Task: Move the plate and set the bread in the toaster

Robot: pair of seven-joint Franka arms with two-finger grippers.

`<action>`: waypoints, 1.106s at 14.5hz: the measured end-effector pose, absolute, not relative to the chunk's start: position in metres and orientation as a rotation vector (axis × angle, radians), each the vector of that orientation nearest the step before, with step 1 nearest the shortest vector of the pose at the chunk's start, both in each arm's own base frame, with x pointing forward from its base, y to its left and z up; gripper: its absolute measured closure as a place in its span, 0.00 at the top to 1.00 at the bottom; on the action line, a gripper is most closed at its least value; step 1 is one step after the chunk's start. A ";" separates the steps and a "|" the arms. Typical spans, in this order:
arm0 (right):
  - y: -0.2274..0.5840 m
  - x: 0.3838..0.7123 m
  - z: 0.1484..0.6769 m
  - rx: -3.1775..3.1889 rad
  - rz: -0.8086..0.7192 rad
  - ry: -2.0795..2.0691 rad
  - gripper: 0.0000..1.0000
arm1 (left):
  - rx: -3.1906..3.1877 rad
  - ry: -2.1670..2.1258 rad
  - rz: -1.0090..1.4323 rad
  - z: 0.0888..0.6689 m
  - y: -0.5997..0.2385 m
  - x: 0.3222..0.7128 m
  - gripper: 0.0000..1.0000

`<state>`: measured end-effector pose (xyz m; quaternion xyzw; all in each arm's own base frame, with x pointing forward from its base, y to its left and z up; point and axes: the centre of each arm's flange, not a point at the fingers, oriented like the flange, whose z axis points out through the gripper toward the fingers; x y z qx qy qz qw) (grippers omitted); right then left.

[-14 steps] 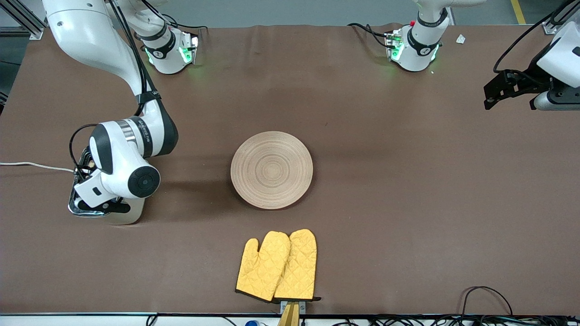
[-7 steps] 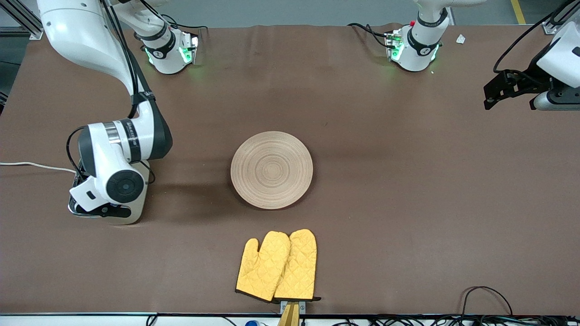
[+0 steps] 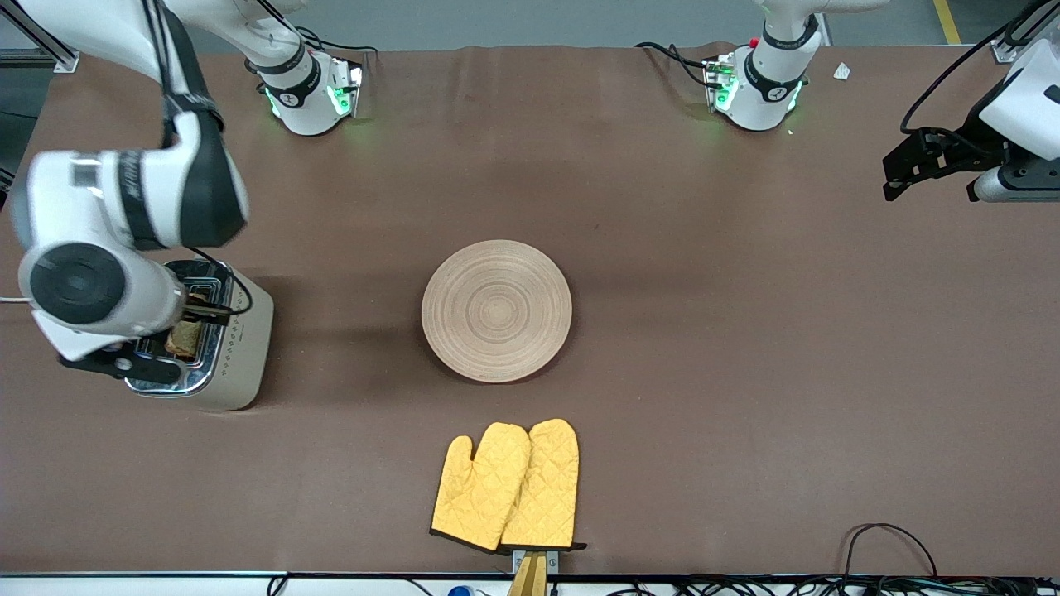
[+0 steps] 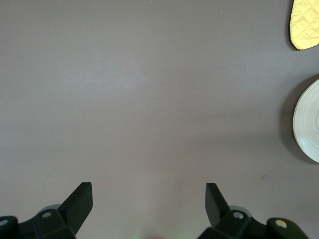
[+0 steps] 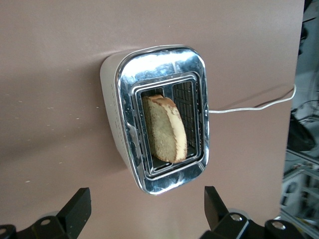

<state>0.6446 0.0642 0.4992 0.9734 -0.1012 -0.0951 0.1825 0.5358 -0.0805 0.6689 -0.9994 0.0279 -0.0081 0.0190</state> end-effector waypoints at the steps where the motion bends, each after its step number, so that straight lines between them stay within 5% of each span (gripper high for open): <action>1: 0.054 0.640 0.519 2.792 -0.247 -0.317 1.00 | -3.102 0.087 -0.024 0.669 -0.081 0.536 1.00; 8: -0.054 0.591 0.634 3.127 -0.096 -0.343 1.00 | -3.105 0.073 -0.034 0.670 -0.076 0.541 1.00; 16: -0.060 0.557 0.649 3.147 -0.133 -0.267 1.00 | -3.101 0.083 0.007 0.669 -0.079 0.537 1.00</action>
